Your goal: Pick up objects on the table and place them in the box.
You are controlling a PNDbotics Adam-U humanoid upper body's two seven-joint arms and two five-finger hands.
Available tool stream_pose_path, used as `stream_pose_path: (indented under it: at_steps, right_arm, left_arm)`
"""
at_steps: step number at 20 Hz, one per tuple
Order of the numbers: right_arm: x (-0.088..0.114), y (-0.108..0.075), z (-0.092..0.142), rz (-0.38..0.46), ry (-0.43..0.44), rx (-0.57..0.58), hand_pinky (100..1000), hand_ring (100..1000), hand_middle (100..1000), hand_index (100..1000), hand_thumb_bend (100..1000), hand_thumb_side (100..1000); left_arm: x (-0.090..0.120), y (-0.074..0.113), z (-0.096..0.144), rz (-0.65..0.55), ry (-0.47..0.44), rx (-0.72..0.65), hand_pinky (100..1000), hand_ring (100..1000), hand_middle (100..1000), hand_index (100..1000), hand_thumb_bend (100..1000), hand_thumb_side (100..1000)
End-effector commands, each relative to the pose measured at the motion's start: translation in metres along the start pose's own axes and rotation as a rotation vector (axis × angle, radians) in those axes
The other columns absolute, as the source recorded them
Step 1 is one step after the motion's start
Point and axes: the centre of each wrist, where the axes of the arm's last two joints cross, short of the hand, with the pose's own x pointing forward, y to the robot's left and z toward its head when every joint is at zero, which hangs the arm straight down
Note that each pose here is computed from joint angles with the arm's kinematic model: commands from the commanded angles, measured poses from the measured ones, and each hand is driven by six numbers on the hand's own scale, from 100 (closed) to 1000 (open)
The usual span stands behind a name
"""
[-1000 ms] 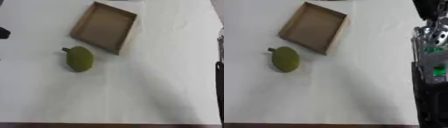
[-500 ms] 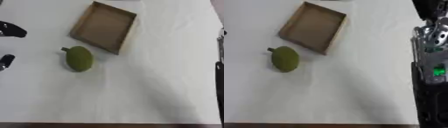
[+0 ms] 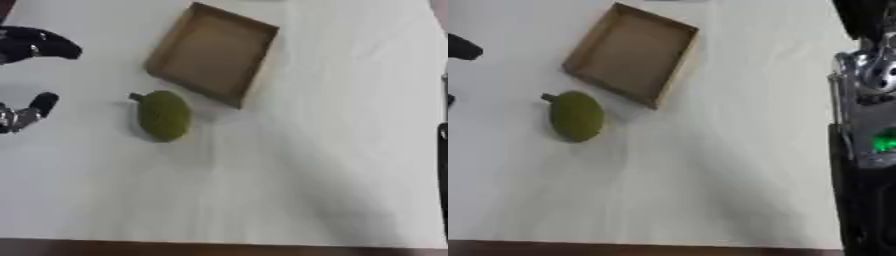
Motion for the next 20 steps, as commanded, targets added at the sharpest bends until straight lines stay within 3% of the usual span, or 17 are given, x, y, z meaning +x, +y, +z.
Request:
stream_pose_path:
  at_steps: [1, 5, 7, 11, 20]
  right_arm:
    - [0.007, -0.002, -0.006, -0.002, -0.041, -0.003, 858, 558, 709, 744, 100, 561]
    - [0.007, -0.003, -0.006, 0.007, -0.04, -0.005, 857, 559, 709, 745, 100, 559]
    - [0.007, -0.003, -0.006, 0.009, -0.04, -0.003, 857, 559, 709, 745, 100, 566]
    - [0.007, -0.004, -0.006, 0.015, -0.04, -0.006, 857, 560, 708, 745, 100, 560]
    - [0.007, -0.007, -0.009, 0.04, -0.05, -0.013, 854, 562, 707, 745, 100, 558]
  left_arm:
    - [-0.005, 0.007, -0.004, -0.03, 0.002, -0.025, 909, 903, 853, 939, 100, 549]
    - [-0.008, 0.005, -0.02, -0.047, -0.01, -0.05, 934, 924, 881, 935, 103, 542]
    - [-0.009, 0.003, -0.027, -0.058, -0.02, -0.068, 935, 921, 874, 931, 166, 590]
    - [-0.008, 0.002, -0.045, -0.062, -0.045, -0.124, 961, 940, 881, 903, 263, 588]
    - [0.0, 0.005, -0.08, -0.039, -0.092, -0.232, 952, 936, 869, 924, 365, 679]
